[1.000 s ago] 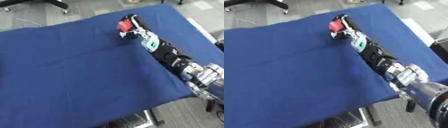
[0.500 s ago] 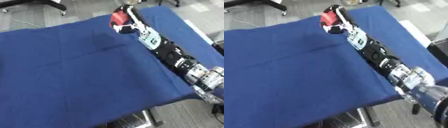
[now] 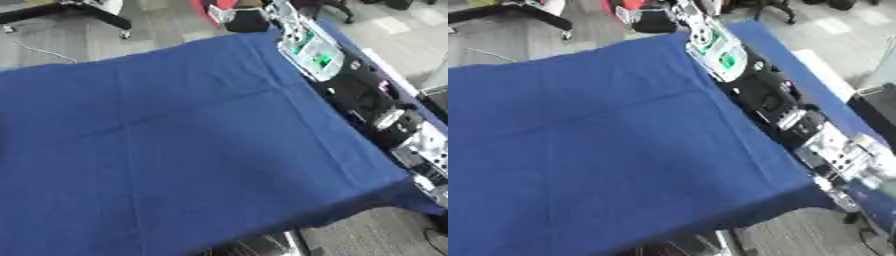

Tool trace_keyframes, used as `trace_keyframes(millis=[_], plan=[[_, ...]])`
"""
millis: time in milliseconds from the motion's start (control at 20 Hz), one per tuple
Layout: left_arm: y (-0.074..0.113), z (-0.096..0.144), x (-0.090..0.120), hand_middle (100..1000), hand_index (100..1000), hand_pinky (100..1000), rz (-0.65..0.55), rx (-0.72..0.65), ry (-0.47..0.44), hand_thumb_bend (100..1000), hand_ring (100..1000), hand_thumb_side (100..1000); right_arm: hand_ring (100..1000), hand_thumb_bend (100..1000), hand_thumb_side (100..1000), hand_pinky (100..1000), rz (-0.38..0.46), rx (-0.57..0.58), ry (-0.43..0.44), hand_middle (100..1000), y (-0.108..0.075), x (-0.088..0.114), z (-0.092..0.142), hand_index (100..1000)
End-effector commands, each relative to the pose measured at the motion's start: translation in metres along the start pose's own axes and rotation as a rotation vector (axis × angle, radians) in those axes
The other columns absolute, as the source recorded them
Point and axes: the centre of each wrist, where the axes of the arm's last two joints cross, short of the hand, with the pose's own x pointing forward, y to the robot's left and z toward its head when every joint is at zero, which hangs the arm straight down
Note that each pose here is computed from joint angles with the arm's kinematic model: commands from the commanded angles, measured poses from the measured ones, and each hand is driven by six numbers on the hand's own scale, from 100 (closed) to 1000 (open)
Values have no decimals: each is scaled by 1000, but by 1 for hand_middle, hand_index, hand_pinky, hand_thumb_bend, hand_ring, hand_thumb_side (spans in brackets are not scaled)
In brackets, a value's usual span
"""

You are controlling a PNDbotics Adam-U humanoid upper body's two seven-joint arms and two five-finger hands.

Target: Pick up the objects with one hand, pass them to the other hand, and then place them into the box on the other side of the table.

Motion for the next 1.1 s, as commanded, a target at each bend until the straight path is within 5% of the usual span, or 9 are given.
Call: trace_keyframes(millis=[50,200,550,800,1100], plan=[[-13,-4,-8,625,841,976,99,-83,40,221,627,1000,535,100,100,350,-64,45,-171,661,-2,54,-15,626],[-31,-7,-18,637,848,981,186,-197,77,240,637,1000,533,100,100,353,-148,95,-270,658,8,80,-22,626],[-70,-12,-27,636,850,983,280,-470,95,216,640,1000,546,100,100,359,-341,208,-366,664,41,95,-28,622],[-90,-13,-18,645,859,990,285,-633,43,386,652,1000,556,100,100,360,-430,246,-361,670,56,98,-26,618],[-92,-10,3,657,864,992,404,-741,-92,540,665,1000,565,100,100,361,-461,274,-306,674,66,96,-20,616]])
